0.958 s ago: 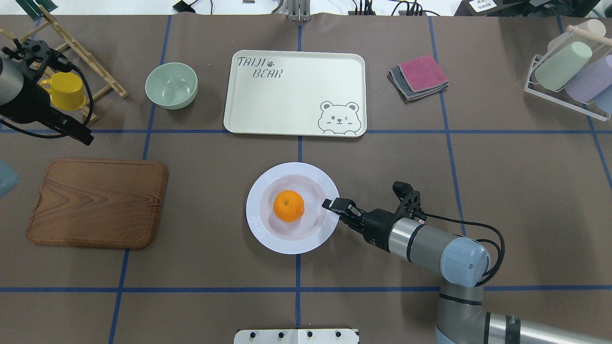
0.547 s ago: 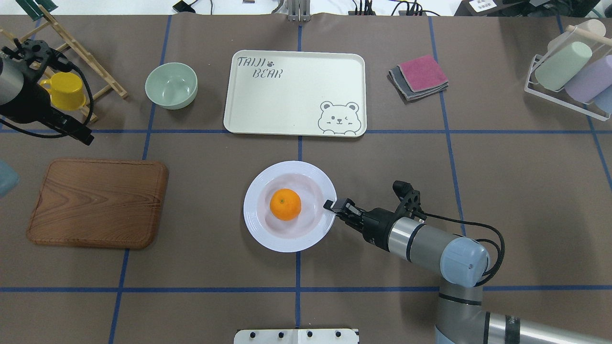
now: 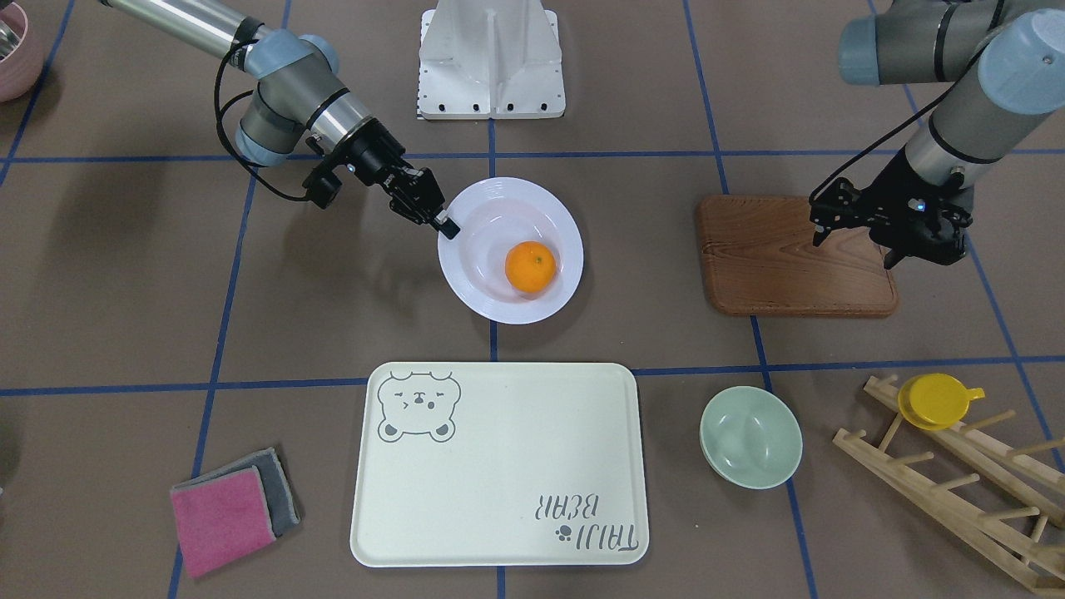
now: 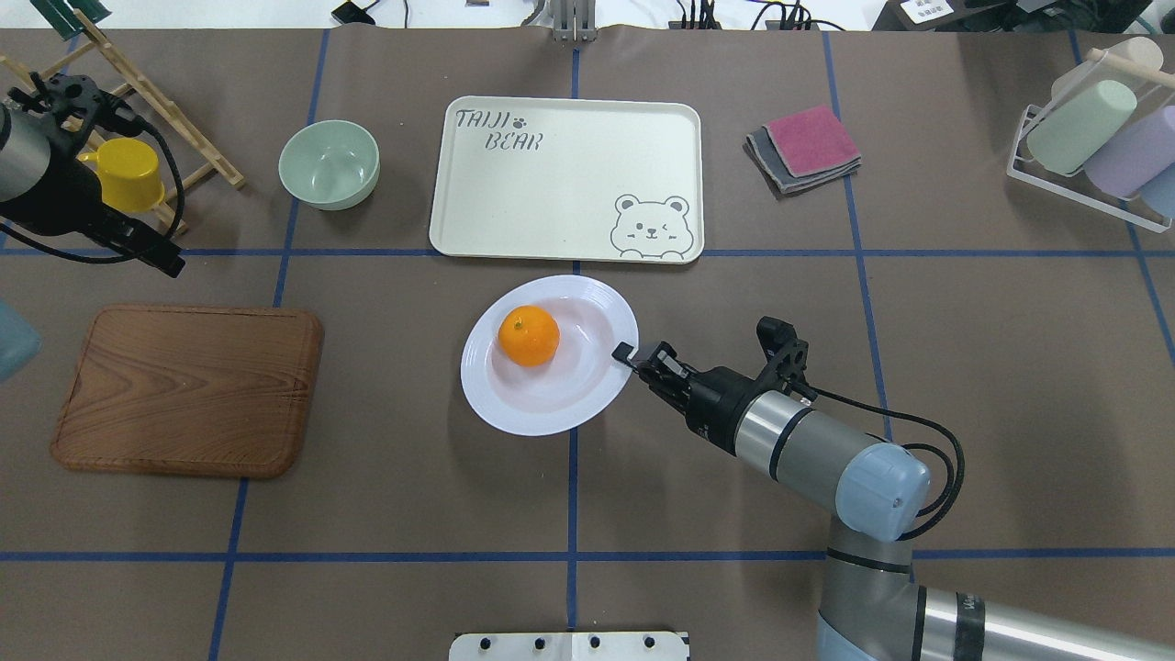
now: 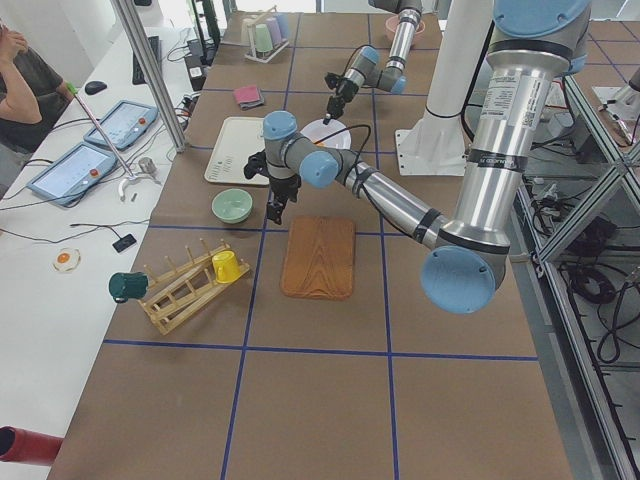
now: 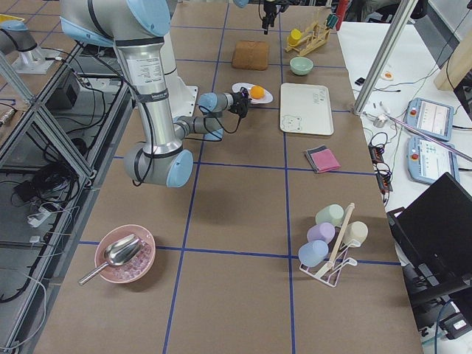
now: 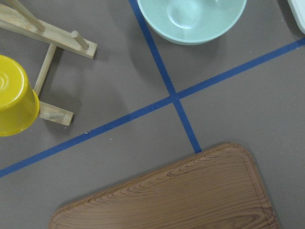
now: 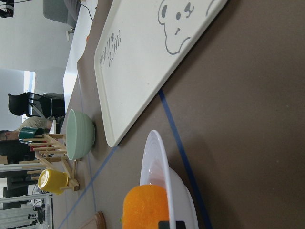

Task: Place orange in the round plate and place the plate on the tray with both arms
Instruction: 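Slide the plate with the right gripper onto the bear tray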

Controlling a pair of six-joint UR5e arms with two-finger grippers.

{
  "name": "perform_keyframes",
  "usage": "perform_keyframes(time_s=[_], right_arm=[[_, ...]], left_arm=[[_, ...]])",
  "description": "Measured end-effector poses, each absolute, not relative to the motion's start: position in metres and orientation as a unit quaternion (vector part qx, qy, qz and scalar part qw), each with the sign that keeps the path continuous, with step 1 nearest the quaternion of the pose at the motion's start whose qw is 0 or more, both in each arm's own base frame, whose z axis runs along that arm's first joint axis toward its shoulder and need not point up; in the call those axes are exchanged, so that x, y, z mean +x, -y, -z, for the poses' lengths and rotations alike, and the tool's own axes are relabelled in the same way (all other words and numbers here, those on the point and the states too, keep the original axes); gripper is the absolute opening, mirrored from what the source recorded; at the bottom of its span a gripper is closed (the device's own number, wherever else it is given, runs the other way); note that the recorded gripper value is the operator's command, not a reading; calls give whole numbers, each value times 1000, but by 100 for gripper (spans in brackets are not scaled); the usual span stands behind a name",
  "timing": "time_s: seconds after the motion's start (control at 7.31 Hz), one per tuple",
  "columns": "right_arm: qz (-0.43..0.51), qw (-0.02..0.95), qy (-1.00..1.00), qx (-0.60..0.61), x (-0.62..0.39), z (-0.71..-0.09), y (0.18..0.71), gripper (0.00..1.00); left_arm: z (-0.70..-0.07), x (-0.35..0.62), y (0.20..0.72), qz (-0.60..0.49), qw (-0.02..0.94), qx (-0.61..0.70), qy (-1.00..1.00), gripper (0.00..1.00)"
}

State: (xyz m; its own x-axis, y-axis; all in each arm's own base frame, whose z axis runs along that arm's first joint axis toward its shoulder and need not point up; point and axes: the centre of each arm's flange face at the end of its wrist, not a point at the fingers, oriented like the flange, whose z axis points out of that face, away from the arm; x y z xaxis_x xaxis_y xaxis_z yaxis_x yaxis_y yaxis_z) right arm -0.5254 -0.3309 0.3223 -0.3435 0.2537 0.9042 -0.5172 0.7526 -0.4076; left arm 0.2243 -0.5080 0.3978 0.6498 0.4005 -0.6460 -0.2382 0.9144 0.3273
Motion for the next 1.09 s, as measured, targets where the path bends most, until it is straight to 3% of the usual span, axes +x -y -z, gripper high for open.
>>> perform_keyframes(time_s=[0.41,1.09], right_arm=[[-442,477,752,106,-529,-286,353,0],[-557,416,706,134,-584,-278,474,0]], left_arm=[[-397,226,509,-177,902,107,-380,99],[-392,226,508,-169,902,107,-383,99]])
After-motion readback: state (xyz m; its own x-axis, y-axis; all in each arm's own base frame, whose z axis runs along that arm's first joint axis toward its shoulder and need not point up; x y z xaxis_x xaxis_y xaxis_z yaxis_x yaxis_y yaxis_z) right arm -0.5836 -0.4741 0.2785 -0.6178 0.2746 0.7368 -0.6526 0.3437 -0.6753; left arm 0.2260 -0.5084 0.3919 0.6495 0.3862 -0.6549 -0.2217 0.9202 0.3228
